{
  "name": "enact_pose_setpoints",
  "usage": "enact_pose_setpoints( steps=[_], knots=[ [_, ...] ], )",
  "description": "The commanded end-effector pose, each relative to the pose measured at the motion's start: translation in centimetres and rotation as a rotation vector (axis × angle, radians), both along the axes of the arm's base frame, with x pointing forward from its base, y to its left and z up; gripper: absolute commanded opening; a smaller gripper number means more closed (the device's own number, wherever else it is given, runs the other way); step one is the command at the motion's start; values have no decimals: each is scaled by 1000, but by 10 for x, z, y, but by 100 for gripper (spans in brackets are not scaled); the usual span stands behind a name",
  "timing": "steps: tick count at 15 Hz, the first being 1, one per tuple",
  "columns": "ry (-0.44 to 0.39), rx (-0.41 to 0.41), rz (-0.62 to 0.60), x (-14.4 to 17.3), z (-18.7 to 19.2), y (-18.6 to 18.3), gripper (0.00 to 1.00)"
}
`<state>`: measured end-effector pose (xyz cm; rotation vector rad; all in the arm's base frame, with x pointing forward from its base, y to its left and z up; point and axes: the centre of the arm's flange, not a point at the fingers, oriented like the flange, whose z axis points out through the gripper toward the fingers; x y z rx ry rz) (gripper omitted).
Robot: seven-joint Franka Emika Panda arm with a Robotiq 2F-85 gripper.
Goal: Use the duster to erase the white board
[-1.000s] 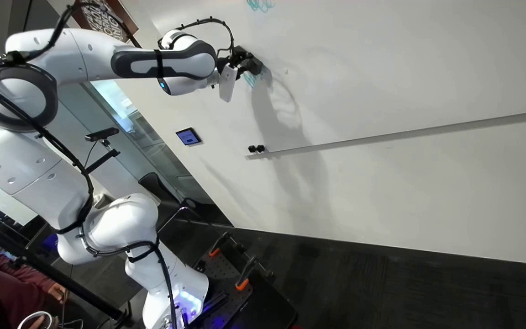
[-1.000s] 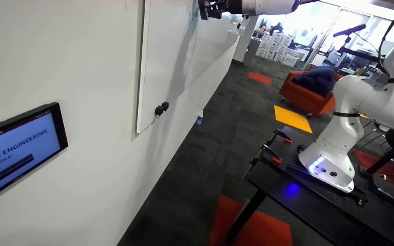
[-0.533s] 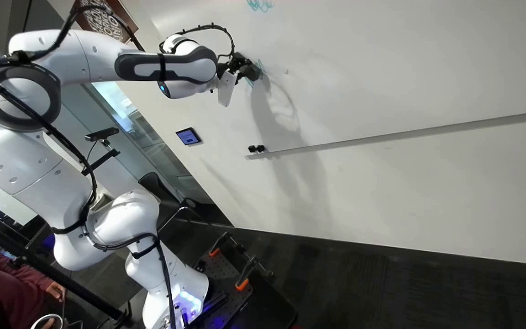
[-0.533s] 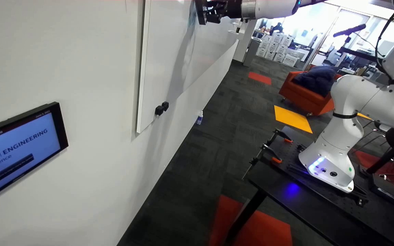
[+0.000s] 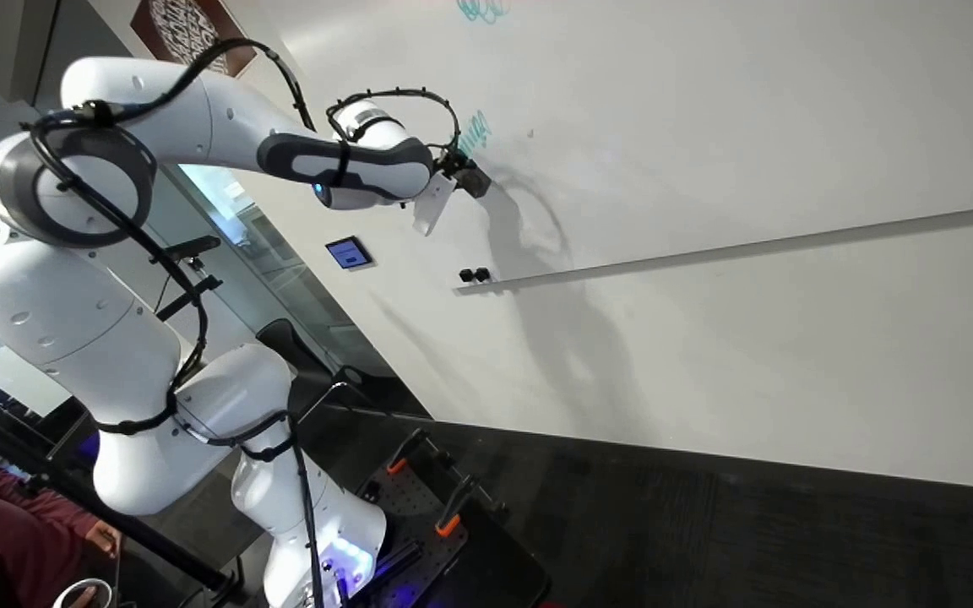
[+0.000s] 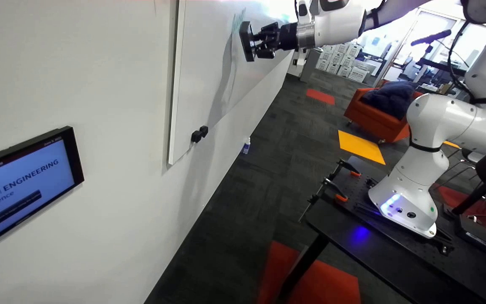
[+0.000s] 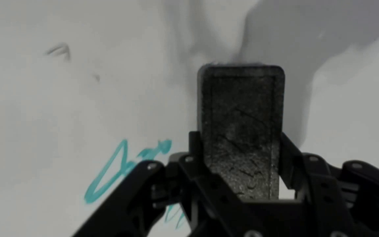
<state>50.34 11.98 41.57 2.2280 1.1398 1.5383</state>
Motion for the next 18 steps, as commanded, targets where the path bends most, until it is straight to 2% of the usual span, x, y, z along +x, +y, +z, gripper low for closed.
enact_pose_setpoints(
  steps=[1,3,6,10,13,16,18],
  knots=[
    [18,11,52,60,-58,-24,31],
    [-4,36,27,78,-73,-36,31],
    [-73,152,-16,97,-61,-44,31],
    [-106,260,-6,88,-40,-53,31],
    [-164,313,10,81,-14,-54,31],
    [-202,288,9,76,12,-42,31],
    [-185,213,2,74,13,-23,31]
  ],
)
